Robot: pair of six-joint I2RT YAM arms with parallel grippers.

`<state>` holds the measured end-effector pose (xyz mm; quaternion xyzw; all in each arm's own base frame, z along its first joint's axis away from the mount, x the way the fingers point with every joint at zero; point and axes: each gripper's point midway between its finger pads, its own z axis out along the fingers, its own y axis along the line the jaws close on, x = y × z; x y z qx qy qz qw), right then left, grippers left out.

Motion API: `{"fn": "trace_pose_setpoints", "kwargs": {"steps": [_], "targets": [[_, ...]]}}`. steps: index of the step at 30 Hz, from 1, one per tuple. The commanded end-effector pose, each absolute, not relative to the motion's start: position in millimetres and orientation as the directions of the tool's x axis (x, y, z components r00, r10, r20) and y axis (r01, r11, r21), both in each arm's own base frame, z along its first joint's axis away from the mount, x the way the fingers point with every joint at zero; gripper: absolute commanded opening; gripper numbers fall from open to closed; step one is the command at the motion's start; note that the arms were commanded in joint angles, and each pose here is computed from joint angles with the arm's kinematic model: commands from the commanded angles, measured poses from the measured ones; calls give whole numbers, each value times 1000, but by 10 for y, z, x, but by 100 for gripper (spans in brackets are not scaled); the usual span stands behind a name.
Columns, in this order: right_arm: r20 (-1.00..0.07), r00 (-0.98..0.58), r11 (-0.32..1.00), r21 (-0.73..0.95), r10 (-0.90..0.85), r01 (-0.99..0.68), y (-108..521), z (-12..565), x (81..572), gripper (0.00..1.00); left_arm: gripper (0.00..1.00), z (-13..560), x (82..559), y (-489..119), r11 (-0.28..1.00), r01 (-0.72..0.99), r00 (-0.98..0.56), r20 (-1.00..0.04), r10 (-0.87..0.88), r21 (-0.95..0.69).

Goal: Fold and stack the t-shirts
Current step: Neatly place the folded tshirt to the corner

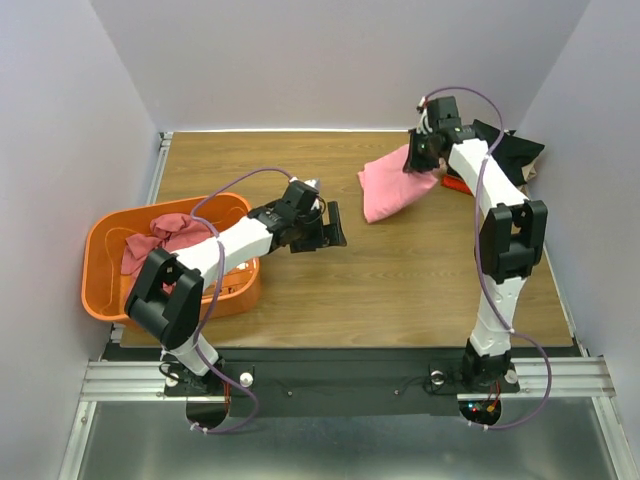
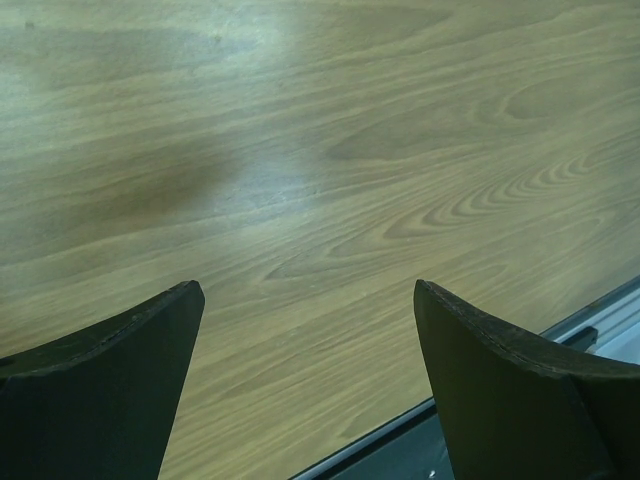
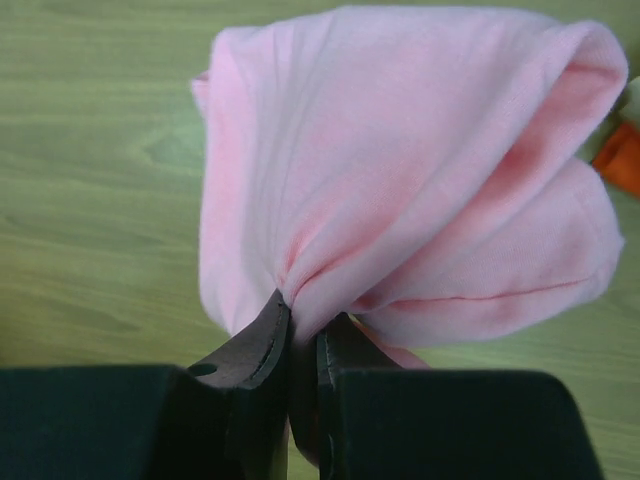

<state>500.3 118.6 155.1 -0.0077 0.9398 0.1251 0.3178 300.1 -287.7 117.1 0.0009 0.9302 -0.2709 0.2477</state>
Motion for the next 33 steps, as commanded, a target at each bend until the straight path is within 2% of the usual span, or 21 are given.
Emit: {"fn": "trace_pose_setpoints", "kwargs": {"steps": [1,9,14,27,33], "targets": [[-666,-739,979,198,102,-44,950,1875,5334,0,98,1020,2837,-2784,866,129,-897,-430,-105,-482],[-744,-631,968,246,220,46,603,2264,5832,0,98,797,2660,-2693,869,92,-918,-379,-114,-486],[-784,-534,947,296,315,124,129,2585,6017,0,98,724,2593,-2657,873,84,-925,-363,-110,-480],[-803,-355,878,428,478,214,-949,3003,6110,0,99,670,2572,-2653,877,71,-933,-343,-109,-474],[-791,-357,868,447,496,217,-1150,2973,6052,0,98,642,2562,-2666,876,68,-937,-331,-108,-477]]}}
